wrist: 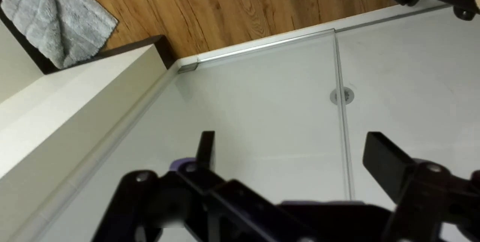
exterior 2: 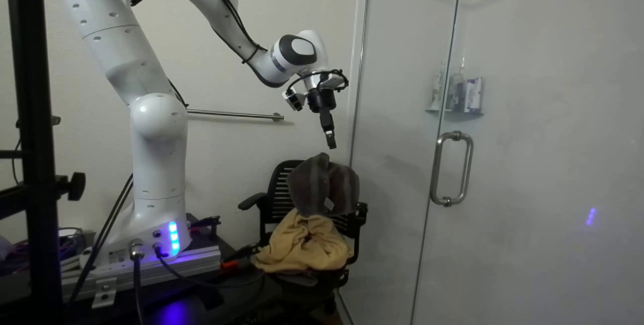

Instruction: Open the shower door and put the grey towel on the seat of the chair

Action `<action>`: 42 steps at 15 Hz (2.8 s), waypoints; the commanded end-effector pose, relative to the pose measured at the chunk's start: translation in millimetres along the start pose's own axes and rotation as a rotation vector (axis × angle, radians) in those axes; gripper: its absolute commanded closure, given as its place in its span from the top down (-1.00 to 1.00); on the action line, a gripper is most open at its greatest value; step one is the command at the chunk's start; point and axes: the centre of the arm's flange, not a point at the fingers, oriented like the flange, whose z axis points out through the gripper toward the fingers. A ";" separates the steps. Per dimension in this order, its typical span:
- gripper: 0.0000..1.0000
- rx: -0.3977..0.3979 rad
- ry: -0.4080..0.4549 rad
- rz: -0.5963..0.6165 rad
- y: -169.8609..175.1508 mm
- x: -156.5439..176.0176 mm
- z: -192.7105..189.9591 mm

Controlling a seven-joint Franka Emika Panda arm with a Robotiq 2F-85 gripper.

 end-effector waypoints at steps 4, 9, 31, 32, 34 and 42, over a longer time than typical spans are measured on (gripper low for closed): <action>1.00 0.134 0.215 -0.233 31.0 11.8 5.7; 1.00 0.104 0.312 -0.109 139.6 33.5 37.6; 1.00 0.153 0.341 -0.231 22.7 123.0 155.2; 1.00 0.152 0.376 -0.201 28.2 124.8 157.2; 1.00 0.133 0.467 -0.123 44.7 134.2 163.4; 1.00 0.194 0.575 0.041 69.0 141.4 160.5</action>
